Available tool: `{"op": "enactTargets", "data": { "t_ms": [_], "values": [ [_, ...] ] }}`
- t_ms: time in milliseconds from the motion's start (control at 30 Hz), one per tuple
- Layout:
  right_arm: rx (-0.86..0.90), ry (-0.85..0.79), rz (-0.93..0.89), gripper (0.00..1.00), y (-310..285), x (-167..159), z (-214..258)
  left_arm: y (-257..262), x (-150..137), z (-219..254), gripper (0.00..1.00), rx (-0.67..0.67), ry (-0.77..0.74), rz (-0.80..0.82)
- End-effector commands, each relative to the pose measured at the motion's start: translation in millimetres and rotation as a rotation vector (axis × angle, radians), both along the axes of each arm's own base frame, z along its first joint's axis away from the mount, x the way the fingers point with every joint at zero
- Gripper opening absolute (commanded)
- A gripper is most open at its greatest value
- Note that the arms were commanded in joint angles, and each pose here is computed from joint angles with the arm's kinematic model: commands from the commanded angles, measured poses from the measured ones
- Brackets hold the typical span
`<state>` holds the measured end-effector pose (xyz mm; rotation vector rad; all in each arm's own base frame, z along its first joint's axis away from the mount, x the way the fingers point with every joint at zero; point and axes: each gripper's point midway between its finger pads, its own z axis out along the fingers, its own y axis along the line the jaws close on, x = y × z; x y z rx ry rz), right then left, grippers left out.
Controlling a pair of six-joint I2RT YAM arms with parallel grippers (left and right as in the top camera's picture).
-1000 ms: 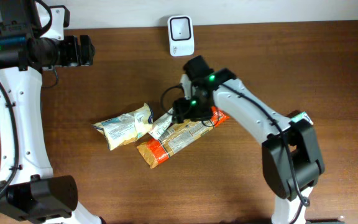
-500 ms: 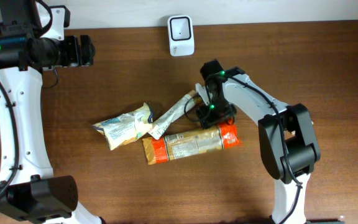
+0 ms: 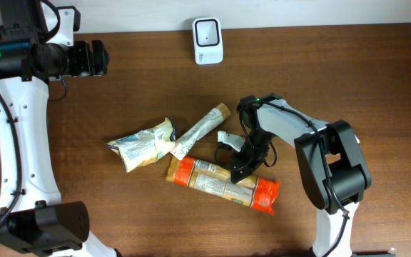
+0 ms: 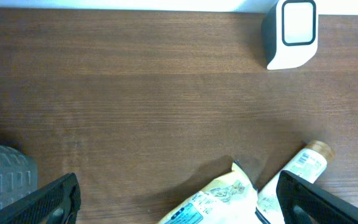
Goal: Scan the item barcode
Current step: 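Lift the pasta package and bring it to the scanner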
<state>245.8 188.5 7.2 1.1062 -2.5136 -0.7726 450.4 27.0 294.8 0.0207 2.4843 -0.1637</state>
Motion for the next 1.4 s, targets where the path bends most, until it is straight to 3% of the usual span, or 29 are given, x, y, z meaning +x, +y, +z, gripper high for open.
{"op": "enactTargets", "data": {
  "t_ms": [0,67,167,300,367,400,467,500,533,667,767,833,933,967,1067,1167,1267,1367],
  "values": [
    [-0.086,0.041,-0.006,0.17,-11,-9,-20,0,-1,4,0.99,0.008,-0.010,-0.012],
    [-0.085,0.052,-0.064,0.04,-4,-2,-13,0,-1,4,0.99,0.008,-0.011,-0.012],
    [-0.011,0.027,-0.083,0.04,12,13,30,0,-1,4,0.99,0.008,-0.010,-0.012],
    [0.074,-0.188,-0.110,0.04,16,26,139,0,-1,4,0.99,0.008,-0.010,-0.012],
    [0.029,-0.326,-0.178,0.04,2,30,176,0,-1,4,0.99,0.008,-0.010,-0.012],
    [-0.031,-0.354,-0.224,0.04,-7,33,178,0,-1,4,0.99,0.008,-0.011,-0.012],
    [-0.354,-0.435,-0.517,0.04,-58,60,168,0,-1,4,0.99,0.008,-0.011,-0.012],
    [-0.563,-0.503,-0.761,0.04,-98,75,168,0,-1,4,0.99,0.008,-0.011,-0.012],
    [-0.624,-0.528,-0.845,0.04,-109,80,169,0,-1,4,0.99,0.008,-0.010,-0.012],
    [-0.907,-0.691,-0.928,0.04,-147,95,135,0,-1,4,0.99,0.008,-0.010,-0.012],
    [-0.944,-0.688,-0.867,0.05,-139,94,74,0,-1,4,0.99,0.008,-0.010,-0.012],
    [-0.922,-0.710,-0.803,0.19,-118,93,64,0,-1,4,0.99,0.008,-0.011,-0.012],
    [-0.856,-0.757,-0.695,0.30,-83,93,58,0,-1,3,0.99,0.008,-0.010,-0.012],
    [-0.842,-0.744,-0.684,0.42,-75,89,53,0,-1,4,0.99,0.008,-0.010,-0.012],
    [-0.722,-0.688,-0.871,0.57,-82,100,82,0,-1,3,0.99,0.008,-0.010,-0.012],
    [-0.527,-0.601,-1.010,0.96,-112,103,128,0,-1,4,0.99,0.008,-0.011,-0.012],
    [-0.339,-0.326,-0.949,0.99,-137,86,101,0,-1,3,0.99,0.008,-0.010,-0.012],
    [-0.349,-0.191,-0.947,0.99,-153,61,37,0,-1,4,0.99,0.008,-0.011,-0.012]
  ]
}}
